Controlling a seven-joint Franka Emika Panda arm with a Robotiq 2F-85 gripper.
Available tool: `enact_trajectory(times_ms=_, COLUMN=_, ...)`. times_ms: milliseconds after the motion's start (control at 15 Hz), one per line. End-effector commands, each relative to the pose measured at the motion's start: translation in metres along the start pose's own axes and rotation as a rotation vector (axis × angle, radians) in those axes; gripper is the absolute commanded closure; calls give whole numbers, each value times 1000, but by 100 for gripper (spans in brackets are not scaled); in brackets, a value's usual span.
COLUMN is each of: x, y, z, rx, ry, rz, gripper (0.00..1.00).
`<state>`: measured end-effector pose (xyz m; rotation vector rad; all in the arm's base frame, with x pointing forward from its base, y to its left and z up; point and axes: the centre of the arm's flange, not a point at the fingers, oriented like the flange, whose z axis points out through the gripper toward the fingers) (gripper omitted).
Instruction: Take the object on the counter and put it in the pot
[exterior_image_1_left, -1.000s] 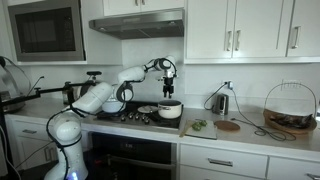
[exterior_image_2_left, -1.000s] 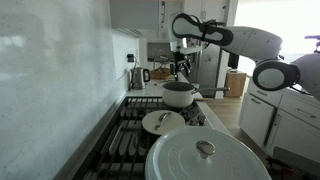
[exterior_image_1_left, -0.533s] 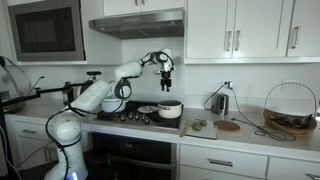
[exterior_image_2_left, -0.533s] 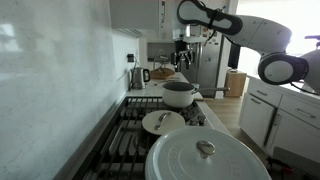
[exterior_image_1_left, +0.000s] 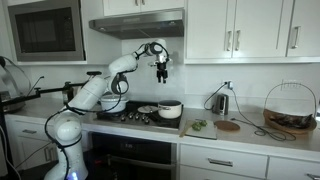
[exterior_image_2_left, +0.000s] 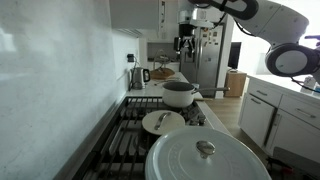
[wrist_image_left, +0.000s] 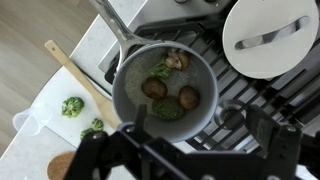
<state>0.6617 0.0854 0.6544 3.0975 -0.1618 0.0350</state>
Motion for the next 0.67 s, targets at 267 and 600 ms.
enact_trajectory(times_ms=267, x=-21, y=-9, z=-38, rx=15, ry=56, rz=-20, gripper=0)
enact_trajectory(times_ms=600, x=-21, y=-9, z=-37, rx=14, ry=54, rz=-20, gripper=0)
